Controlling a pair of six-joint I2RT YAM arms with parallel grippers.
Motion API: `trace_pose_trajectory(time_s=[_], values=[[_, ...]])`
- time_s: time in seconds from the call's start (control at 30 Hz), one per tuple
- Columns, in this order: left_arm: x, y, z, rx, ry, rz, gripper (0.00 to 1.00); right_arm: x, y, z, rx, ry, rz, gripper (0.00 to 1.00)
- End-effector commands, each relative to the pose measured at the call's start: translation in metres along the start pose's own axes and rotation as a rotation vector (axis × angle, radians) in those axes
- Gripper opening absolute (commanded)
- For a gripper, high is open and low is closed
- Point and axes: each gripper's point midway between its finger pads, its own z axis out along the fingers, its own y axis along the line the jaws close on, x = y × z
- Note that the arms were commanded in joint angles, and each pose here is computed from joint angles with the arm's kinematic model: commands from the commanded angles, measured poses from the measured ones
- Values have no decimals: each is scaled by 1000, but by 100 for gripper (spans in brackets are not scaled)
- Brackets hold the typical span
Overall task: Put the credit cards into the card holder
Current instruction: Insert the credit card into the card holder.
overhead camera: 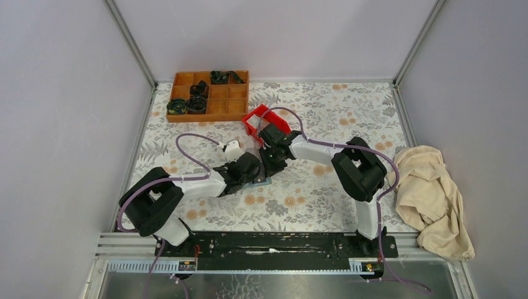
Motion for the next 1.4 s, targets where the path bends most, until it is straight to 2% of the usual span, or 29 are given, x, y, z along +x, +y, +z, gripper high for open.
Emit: trace_pose_trajectory(time_s=[0.0, 0.33, 0.6, 0.93, 1.17, 1.37], values=[[2, -13, 4, 65, 5, -20, 8, 29, -18, 22, 58, 93, 4, 27], [13, -7, 2, 68, 45, -24, 8, 23, -17, 18, 64, 75, -3, 28], [27, -7, -3, 98, 115, -41, 9, 11, -15, 8, 74, 34, -8, 33], [14, -13, -12, 115, 101, -26, 12, -6, -9, -4, 69, -11, -11, 36], [-2, -6, -23, 96, 69, -9, 18, -42, 6, -29, 58, -102, -34, 37], [-20, 3, -33, 63, 47, 20, 26, -93, 19, -65, 84, -242, -76, 41]])
